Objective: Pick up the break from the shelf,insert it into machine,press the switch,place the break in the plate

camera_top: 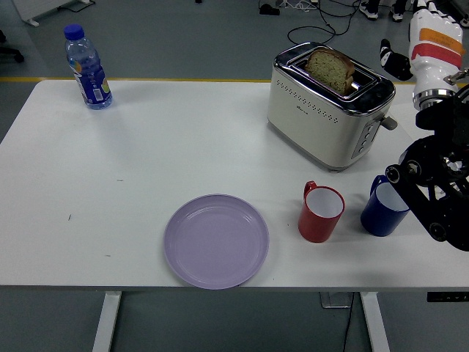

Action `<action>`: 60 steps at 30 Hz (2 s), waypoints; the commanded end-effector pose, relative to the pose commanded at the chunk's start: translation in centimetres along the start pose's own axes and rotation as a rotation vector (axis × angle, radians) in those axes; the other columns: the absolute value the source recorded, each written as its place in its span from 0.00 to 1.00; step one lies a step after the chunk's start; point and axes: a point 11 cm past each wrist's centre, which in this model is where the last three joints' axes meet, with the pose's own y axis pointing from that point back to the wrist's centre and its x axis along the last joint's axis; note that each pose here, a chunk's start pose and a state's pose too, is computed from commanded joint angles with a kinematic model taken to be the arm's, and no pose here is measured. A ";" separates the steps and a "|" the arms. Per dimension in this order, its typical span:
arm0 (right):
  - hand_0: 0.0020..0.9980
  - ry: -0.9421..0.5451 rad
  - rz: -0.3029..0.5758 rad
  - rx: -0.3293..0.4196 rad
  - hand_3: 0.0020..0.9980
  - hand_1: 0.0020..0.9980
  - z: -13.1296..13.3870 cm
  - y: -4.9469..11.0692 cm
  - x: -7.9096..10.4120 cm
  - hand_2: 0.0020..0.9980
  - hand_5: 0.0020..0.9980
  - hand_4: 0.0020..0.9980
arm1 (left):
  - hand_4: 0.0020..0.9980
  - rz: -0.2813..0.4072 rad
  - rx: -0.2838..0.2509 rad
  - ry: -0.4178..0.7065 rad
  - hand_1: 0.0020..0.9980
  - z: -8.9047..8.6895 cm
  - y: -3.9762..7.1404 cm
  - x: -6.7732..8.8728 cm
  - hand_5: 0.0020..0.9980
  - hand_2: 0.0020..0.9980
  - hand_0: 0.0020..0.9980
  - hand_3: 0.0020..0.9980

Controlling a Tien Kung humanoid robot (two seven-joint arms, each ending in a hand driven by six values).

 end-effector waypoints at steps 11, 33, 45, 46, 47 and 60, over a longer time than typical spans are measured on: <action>0.23 -0.012 -0.103 -0.063 0.67 0.23 6.1 2.9 0.2 0.33 0.00 0.44 | 0.52 -0.001 0.006 0.000 0.50 -0.4 -0.1 0.0 1.00 0.59 0.42 0.70; 0.22 0.079 -0.358 -0.114 0.61 0.21 9.2 6.4 -5.9 0.31 0.00 0.41 | 0.51 0.003 0.021 -0.008 0.50 -1.2 -0.2 0.1 1.00 0.59 0.42 0.70; 0.22 0.080 -0.370 -0.114 0.60 0.21 8.9 6.5 -6.5 0.31 0.00 0.41 | 0.51 -0.001 0.009 -0.005 0.50 -0.5 -0.1 0.0 1.00 0.59 0.42 0.70; 0.22 0.081 -0.373 -0.114 0.60 0.21 8.9 6.5 -6.6 0.31 0.00 0.41 | 0.51 -0.001 0.008 -0.005 0.50 -0.5 -0.1 0.0 1.00 0.59 0.42 0.70; 0.22 0.080 -0.376 -0.113 0.60 0.21 8.8 6.6 -6.8 0.31 0.00 0.41 | 0.51 -0.001 0.009 -0.005 0.50 -0.5 -0.1 0.0 1.00 0.59 0.42 0.70; 0.22 0.076 -0.401 -0.123 0.60 0.21 8.6 7.2 -8.1 0.31 0.00 0.41 | 0.51 -0.002 0.007 -0.009 0.50 -0.4 -0.1 0.0 1.00 0.59 0.42 0.70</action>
